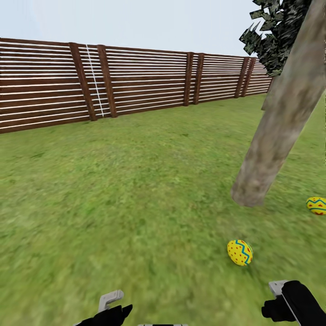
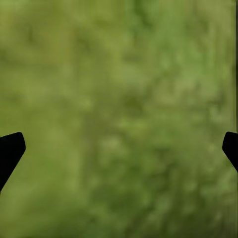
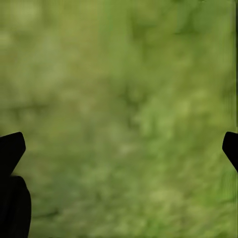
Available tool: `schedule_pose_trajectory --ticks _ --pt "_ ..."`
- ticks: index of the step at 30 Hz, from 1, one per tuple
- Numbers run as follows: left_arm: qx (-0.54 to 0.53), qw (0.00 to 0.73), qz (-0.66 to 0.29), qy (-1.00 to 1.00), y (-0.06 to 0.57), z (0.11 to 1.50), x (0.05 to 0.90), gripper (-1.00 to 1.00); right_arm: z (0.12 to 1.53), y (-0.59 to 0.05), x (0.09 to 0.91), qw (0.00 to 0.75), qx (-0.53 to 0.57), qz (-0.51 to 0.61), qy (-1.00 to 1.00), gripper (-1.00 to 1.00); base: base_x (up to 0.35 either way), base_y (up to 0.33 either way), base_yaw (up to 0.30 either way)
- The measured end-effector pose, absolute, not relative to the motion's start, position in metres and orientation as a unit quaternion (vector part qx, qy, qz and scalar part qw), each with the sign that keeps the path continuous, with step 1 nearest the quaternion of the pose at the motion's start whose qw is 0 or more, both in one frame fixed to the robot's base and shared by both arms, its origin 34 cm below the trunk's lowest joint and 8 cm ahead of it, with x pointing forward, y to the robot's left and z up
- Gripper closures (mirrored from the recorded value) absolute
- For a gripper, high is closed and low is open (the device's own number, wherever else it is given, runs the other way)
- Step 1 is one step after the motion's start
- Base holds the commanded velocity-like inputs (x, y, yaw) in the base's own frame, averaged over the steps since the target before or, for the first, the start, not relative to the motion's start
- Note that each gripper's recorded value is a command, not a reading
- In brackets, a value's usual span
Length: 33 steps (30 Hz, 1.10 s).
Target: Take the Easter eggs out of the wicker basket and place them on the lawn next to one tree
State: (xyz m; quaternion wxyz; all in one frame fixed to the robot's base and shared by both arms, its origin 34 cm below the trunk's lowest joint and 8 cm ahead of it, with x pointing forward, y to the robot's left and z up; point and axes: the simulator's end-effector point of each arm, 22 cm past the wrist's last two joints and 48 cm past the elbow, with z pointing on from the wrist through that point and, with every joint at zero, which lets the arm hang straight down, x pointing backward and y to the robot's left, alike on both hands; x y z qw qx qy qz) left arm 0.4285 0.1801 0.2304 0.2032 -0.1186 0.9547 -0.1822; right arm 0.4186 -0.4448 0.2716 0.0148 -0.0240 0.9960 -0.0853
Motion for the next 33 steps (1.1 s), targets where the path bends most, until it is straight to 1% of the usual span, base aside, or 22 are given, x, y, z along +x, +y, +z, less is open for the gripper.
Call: schedule_pose_trajectory --ticks 8,27,33 --pt "-0.115 0.218 -0.185 0.951 0.179 0.242 0.437 -1.00 0.284 -0.445 0.426 0.031 -0.022 -0.085 0.996 -1.00 -0.050 -0.075 0.000" --pt "-0.109 0.253 -0.190 0.942 0.175 0.272 0.455 -1.00 0.315 -0.445 0.444 0.072 -0.018 -0.086 0.994 -1.00 -0.052 -0.271 0.005" --pt "-0.106 0.264 -0.192 0.939 0.175 0.282 0.461 -1.00 0.324 -0.446 0.448 0.083 -0.016 -0.086 0.993 -1.00 -0.059 -0.081 0.001"
